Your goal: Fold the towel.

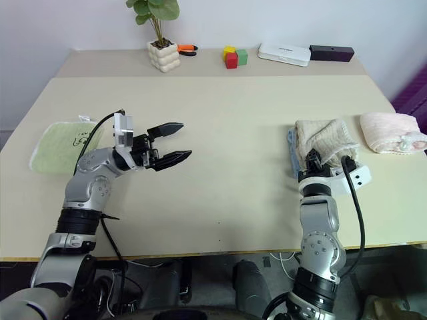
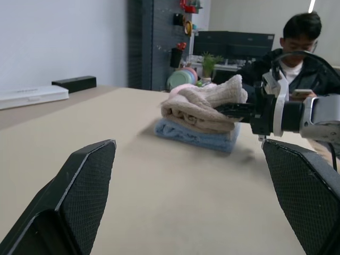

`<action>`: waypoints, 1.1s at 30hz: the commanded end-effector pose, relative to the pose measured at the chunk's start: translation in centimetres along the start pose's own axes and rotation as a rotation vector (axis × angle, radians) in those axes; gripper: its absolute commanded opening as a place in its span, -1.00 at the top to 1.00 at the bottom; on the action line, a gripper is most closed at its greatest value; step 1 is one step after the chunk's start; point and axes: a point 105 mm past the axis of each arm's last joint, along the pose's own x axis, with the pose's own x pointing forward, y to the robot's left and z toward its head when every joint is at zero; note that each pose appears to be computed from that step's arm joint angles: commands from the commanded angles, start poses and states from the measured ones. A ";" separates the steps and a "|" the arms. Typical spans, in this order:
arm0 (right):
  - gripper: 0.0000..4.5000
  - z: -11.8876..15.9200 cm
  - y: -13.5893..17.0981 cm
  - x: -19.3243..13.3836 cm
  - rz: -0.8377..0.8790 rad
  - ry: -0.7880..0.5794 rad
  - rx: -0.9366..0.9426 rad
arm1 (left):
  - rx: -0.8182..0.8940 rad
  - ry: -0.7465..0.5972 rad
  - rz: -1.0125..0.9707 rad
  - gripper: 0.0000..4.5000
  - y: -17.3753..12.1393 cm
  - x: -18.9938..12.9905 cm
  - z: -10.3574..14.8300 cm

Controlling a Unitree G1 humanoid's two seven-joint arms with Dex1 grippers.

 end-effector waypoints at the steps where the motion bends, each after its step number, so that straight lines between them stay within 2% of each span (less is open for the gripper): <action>1: 0.97 -0.2 -0.2 0.1 -0.012 0.013 -0.078 | 0.036 -0.031 0.001 -1.00 -0.1 0.0 1.2; 4: 0.97 0.4 0.1 0.2 -0.003 -0.016 -0.056 | 0.037 -0.030 0.003 -1.00 -0.1 0.1 1.2; 5: 0.84 0.5 -0.1 0.2 -0.015 -0.022 -0.058 | 0.039 -0.030 0.003 -1.00 -0.1 0.1 1.2; 7: 0.51 0.5 -0.2 0.2 -0.015 -0.016 -0.078 | 0.038 -0.034 0.004 -1.00 0.0 0.1 1.2; 12: -0.60 1.4 0.3 0.1 0.001 -0.034 -0.093 | 0.032 -0.038 0.004 -1.00 0.0 0.3 1.0; 14: -0.98 1.5 0.5 0.0 0.019 -0.026 -0.099 | 0.029 -0.043 0.004 -1.00 -0.1 0.5 0.9; 25: -0.98 2.9 -0.6 -1.6 -0.004 -0.010 -0.250 | 0.019 -0.070 0.018 -1.00 -0.3 1.0 0.4; 28: -0.98 3.9 -0.9 -2.0 -0.035 -0.061 -0.303 | 0.013 -0.077 0.020 -1.00 -0.2 1.0 0.3; 33: -0.98 7.0 -3.7 -2.9 -0.207 -0.168 -0.452 | 0.016 -0.078 0.022 -1.00 0.3 1.1 0.2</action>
